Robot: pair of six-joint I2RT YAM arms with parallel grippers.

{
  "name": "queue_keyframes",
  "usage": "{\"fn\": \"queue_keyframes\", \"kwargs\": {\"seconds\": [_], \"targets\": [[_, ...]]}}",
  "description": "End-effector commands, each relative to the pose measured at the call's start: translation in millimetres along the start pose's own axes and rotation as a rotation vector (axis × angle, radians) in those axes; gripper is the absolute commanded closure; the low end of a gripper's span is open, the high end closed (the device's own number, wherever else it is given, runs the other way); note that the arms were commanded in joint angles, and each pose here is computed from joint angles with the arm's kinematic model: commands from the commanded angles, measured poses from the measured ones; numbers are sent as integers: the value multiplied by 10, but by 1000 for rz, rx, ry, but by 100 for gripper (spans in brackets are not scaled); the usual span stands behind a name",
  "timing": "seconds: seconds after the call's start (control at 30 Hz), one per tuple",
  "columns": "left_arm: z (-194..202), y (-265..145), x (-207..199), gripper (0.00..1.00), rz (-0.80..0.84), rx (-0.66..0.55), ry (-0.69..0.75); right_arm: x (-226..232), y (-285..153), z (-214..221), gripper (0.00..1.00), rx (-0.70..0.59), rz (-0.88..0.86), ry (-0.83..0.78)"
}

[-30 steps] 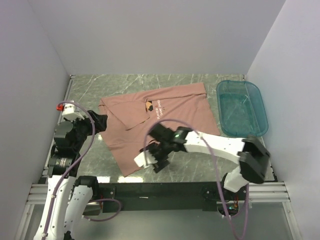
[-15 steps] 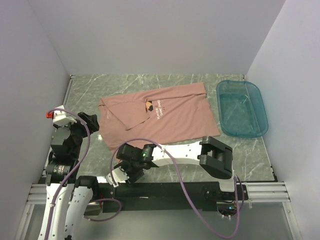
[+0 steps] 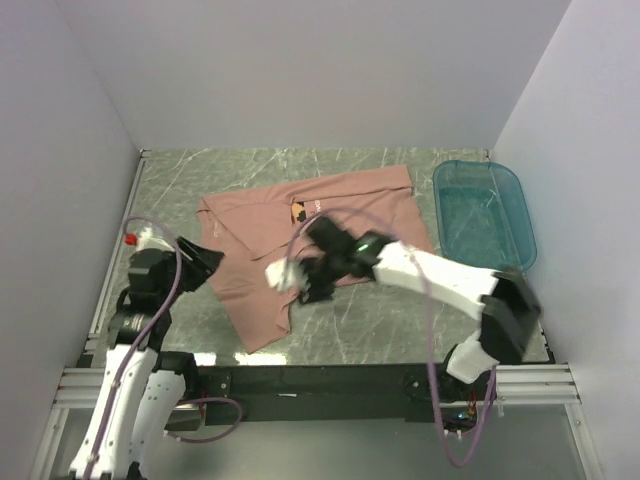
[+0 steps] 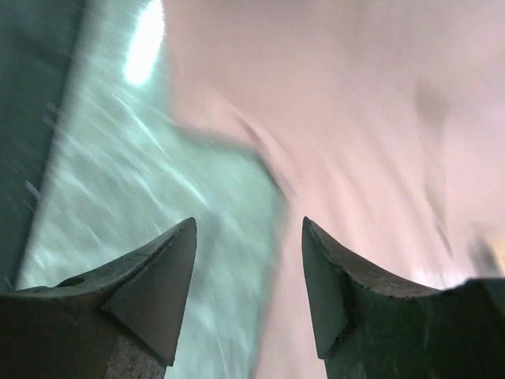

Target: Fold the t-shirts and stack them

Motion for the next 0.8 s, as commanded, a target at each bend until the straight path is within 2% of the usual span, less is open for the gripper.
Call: {"fn": "queue_keyframes", "kwargs": {"seconds": [0.0, 0.03, 0.13, 0.23, 0.33, 0.47, 0.57, 0.77], "targets": [[546, 73, 120, 48, -48, 358, -299, -20, -572, 276, 37, -68, 89, 138], [721, 90, 195, 56, -76, 472, -354, -21, -718, 322, 37, -86, 131, 165], [939, 67, 358, 56, -199, 561, -384, -33, -986, 664, 37, -96, 258, 282], [1065, -10, 417, 53, -346, 602, -371, -99, -1242, 877, 35, -134, 367, 388], [1142, -72, 465, 50, -527, 613, -350, -109, -1357, 906, 35, -182, 378, 426], [1342, -134, 542, 49, -679, 652, -264, -106, -1348, 911, 35, -199, 387, 434], [1447, -171, 588, 50, -749, 667, -215, -108, -1355, 918, 35, -199, 384, 449], [1627, -259, 557, 54, -783, 708, -143, -115, -1331, 929, 35, -209, 376, 467]]}}
Point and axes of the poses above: each gripper's point midway between its finger pads, its own y axis out along the fingers, its own x axis along the line the jaws close on, z = x × y, the point moved 6 cm from there along -y, back along the fingers, and after that the axes turned 4 degrees about -y, right-handed, at the moved point
